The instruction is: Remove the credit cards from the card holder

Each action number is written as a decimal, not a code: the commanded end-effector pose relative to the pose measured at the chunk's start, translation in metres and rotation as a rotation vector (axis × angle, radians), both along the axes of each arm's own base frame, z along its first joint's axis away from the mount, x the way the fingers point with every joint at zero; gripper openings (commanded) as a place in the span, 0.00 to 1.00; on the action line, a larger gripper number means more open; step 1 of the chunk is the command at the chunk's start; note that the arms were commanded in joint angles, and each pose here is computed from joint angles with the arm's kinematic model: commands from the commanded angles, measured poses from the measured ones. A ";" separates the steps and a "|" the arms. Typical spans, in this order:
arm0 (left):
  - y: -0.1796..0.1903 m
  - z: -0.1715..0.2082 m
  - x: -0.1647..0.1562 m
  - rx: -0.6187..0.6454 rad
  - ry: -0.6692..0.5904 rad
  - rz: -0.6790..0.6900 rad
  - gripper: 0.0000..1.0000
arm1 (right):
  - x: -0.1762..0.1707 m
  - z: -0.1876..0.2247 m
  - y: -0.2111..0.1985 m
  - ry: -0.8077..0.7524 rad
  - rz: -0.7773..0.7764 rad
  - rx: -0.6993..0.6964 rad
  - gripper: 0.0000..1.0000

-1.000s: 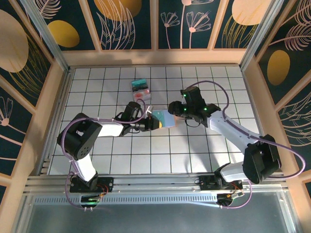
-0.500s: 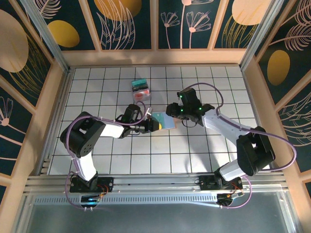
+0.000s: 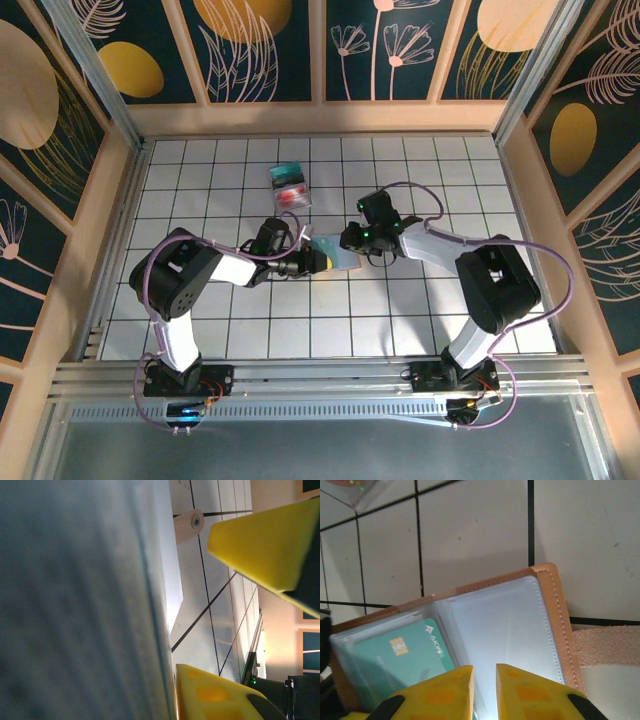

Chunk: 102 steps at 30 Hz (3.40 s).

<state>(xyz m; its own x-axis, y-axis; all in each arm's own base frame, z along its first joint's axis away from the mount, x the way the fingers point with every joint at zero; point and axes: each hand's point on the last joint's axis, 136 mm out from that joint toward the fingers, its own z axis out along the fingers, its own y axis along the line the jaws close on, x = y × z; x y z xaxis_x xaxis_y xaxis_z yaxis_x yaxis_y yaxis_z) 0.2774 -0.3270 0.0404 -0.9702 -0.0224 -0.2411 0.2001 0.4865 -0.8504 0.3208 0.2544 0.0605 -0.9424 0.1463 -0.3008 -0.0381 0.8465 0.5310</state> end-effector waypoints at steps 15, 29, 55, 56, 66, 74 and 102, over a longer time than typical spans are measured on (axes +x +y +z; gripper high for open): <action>0.026 -0.021 0.001 0.195 0.009 0.074 0.46 | -0.012 -0.046 -0.005 0.091 -0.023 -0.037 0.11; 0.075 -0.041 0.018 0.504 -0.021 0.246 0.47 | -0.015 -0.043 -0.008 0.085 -0.070 -0.016 0.05; 0.095 -0.006 0.047 0.567 -0.169 0.383 0.57 | -0.009 0.021 0.005 -0.062 -0.117 0.111 0.06; 0.091 -0.007 0.048 0.555 -0.165 0.374 0.57 | -0.008 0.021 0.009 -0.060 -0.109 0.123 0.08; 0.078 -0.022 0.053 0.528 -0.148 0.349 0.48 | -0.011 -0.005 0.040 0.030 -0.043 0.218 0.15; 0.076 -0.033 0.048 0.522 -0.124 0.327 0.35 | -0.011 -0.019 0.045 0.062 -0.033 0.208 0.22; 0.076 -0.045 0.038 0.523 -0.087 0.299 0.30 | -0.010 -0.031 0.057 0.096 -0.003 0.204 0.24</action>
